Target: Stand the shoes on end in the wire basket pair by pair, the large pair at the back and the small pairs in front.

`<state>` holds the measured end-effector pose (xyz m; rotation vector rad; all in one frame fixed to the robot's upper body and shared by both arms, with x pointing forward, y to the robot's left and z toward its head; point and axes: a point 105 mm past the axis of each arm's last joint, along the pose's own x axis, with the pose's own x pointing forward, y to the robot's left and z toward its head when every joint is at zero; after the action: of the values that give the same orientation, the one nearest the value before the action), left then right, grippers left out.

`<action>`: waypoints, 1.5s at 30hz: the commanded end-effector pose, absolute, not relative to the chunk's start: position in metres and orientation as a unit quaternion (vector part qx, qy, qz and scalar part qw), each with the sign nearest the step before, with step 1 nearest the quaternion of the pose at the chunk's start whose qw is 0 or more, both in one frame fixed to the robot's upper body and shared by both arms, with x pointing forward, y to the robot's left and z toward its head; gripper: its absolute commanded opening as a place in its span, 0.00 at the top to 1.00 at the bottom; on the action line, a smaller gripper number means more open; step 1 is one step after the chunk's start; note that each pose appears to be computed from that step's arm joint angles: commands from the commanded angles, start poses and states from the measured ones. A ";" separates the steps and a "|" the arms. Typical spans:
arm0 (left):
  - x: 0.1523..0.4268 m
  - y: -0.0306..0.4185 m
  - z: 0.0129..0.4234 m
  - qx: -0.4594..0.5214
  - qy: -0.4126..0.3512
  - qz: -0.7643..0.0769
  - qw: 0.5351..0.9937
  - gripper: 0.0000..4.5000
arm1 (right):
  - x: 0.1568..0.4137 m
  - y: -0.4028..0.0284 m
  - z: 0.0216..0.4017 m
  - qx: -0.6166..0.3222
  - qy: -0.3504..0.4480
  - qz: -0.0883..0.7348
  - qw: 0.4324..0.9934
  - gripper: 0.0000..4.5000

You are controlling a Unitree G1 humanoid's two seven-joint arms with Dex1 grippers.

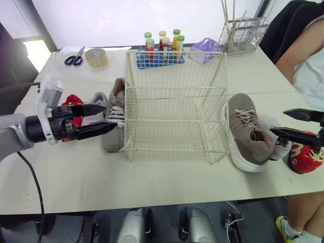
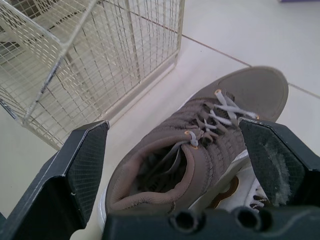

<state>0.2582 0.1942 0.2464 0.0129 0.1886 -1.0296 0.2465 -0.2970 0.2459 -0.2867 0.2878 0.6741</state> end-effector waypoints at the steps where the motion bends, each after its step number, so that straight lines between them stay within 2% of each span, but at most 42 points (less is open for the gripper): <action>1: 0.256 0.195 0.254 0.023 0.082 -0.500 0.862 0.01 | 0.240 -0.293 0.259 -0.165 0.131 0.330 0.920 0.00; 16: 0.256 0.186 0.259 0.005 0.058 -0.513 0.856 0.01 | 0.243 -0.283 0.259 -0.162 0.143 0.336 0.917 0.00; 26: 0.263 0.168 0.270 -0.002 0.035 -0.567 0.823 0.01 | 0.228 -0.285 0.247 -0.143 0.148 0.286 0.936 0.00; 31: 0.267 0.143 0.269 -0.005 0.031 -0.620 0.784 0.01 | 0.220 -0.272 0.234 -0.122 0.143 0.221 0.957 0.00; 35: 0.268 0.129 0.262 -0.011 0.033 -0.648 0.761 0.01 | 0.211 -0.271 0.214 -0.113 0.144 0.136 0.974 0.00; 45: 0.268 0.113 0.258 -0.002 0.032 -0.672 0.740 0.01 | 0.218 -0.260 0.178 -0.076 0.135 0.044 0.987 0.00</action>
<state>0.2695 0.1147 0.2487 -0.0414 0.1152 -1.4621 0.2181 -0.2620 0.1722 -0.1193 0.3116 0.1158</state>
